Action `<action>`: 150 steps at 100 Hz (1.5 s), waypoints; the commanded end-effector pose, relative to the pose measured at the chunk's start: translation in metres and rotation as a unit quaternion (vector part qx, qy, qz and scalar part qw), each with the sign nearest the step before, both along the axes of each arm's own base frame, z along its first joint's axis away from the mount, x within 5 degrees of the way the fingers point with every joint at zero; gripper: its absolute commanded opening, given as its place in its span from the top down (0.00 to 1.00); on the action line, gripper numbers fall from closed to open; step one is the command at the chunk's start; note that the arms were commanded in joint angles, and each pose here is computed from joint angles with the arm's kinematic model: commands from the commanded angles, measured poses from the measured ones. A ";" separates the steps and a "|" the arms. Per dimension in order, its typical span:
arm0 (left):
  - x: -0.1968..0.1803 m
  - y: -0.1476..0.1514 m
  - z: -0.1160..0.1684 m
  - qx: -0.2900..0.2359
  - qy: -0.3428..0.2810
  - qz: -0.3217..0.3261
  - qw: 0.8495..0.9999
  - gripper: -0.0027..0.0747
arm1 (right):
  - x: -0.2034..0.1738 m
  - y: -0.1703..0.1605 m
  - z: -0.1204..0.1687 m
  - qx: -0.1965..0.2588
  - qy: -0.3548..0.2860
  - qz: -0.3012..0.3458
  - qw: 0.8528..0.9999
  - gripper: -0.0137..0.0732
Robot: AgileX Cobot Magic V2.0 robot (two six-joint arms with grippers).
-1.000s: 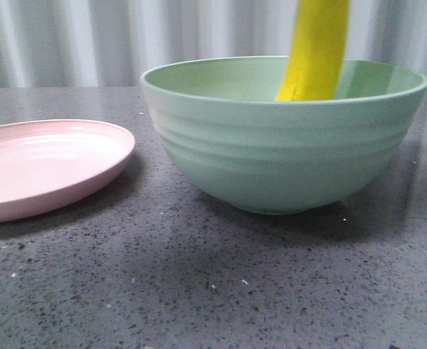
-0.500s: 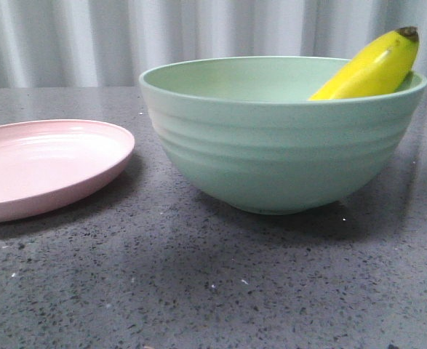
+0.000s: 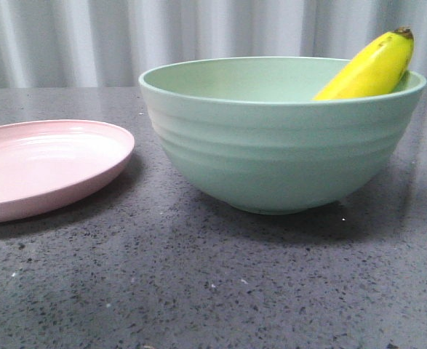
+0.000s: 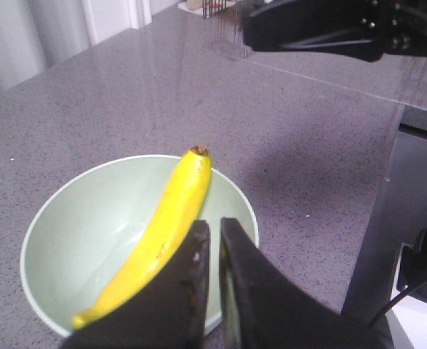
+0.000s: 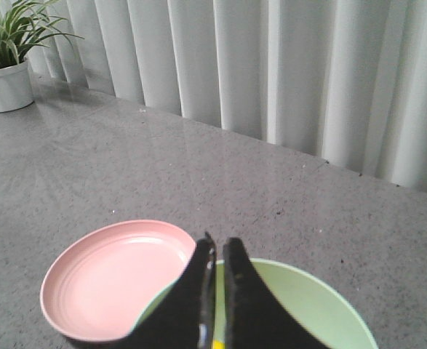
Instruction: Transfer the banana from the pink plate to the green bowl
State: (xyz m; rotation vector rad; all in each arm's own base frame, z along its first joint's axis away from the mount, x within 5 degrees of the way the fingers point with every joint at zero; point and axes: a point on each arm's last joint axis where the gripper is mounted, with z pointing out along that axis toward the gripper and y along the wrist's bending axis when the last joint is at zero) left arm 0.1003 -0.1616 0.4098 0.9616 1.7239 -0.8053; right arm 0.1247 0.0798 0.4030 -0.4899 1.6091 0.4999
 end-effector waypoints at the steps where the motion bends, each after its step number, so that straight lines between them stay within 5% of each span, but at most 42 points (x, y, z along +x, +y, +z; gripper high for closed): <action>1: -0.009 0.015 0.013 -0.070 -0.036 0.015 0.997 0.99 | -0.008 -0.008 0.006 0.017 -0.039 -0.017 0.999 0.91; 41: -0.040 0.076 -0.061 -0.163 -0.110 0.071 0.978 0.99 | -0.033 -0.041 -0.058 0.082 -0.138 -0.113 0.981 0.91; 59: -0.043 0.087 -0.097 -0.182 -0.124 0.092 0.971 0.99 | -0.042 -0.057 -0.096 0.110 -0.195 -0.173 0.959 0.91; 79: -0.041 0.089 -0.121 -0.187 -0.132 0.109 0.968 0.99 | -0.045 -0.062 -0.129 0.099 -0.188 -0.188 0.959 0.92; 150: -0.041 0.089 -0.129 -0.175 -0.125 0.108 0.971 0.99 | -0.044 -0.061 -0.134 0.095 -0.181 -0.187 0.961 0.92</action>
